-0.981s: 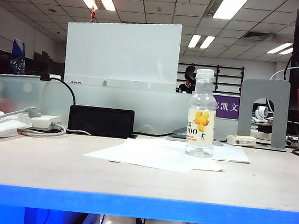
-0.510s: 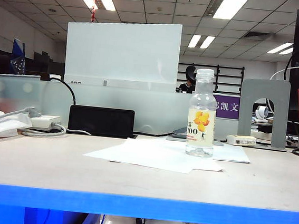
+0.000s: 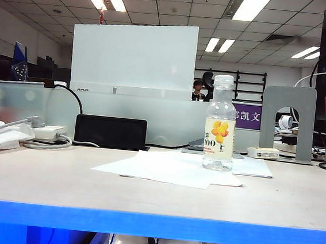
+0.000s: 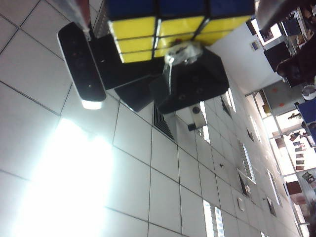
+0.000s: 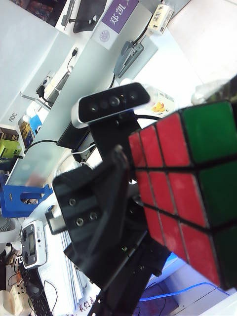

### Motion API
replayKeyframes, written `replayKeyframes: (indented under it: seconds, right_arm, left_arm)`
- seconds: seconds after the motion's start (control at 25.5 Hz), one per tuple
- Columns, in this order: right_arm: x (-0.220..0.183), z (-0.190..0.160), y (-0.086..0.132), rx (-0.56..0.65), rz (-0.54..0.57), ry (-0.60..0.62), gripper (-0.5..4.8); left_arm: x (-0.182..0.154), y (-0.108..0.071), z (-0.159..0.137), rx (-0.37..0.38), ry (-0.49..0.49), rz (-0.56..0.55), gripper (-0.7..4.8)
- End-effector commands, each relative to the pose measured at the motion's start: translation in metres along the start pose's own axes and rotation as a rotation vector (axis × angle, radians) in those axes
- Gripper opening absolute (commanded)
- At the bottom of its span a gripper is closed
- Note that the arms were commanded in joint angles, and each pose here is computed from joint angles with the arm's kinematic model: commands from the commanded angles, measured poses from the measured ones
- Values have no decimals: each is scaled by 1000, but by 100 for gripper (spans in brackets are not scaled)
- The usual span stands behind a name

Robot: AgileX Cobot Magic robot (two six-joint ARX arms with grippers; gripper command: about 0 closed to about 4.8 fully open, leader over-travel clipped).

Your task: Rotate the Rubik's Cube so that the bottom side is facing up.

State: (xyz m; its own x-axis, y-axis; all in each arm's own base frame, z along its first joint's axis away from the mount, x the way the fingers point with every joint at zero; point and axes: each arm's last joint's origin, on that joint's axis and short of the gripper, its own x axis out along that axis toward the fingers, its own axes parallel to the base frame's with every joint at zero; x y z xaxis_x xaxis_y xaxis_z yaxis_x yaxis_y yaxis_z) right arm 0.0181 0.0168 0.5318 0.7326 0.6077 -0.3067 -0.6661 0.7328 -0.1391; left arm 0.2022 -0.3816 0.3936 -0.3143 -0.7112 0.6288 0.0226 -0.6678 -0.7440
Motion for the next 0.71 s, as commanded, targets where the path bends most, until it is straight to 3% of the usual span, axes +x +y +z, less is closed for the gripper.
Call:
replayKeyframes:
  seconds: [0.04,0.2,0.24,0.27,0.31,0.35,0.39,0.47,0.59,0.71]
  right_arm:
    - [2,4,-3,-6,-27,-16,291]
    - [15,6,-10,7,-37,19,291]
    - [21,7,-13,13,-35,35,291]
    - [26,8,-16,18,-31,47,291]
    - [36,9,-20,28,-25,69,291]
    - [42,10,-24,35,-21,84,291]
    - [53,11,-28,45,-12,108,291]
    - [74,13,-38,72,6,155,291]
    - [101,12,-50,100,24,216,292]
    - [129,10,-61,140,71,267,292]
  left_arm:
    - [-12,-10,15,107,-40,7,440]
    - [-52,-25,57,247,-146,112,440]
    - [-72,-35,73,331,-173,154,440]
    - [-80,-40,80,369,-181,171,440]
    - [-100,-52,93,465,-211,201,440]
    - [-109,-58,99,510,-227,212,440]
    - [-127,-76,110,631,-240,244,440]
    - [-149,-101,122,801,-164,311,439]
    - [-173,-126,127,888,-36,396,390]
    - [-194,-145,131,931,-39,445,390]
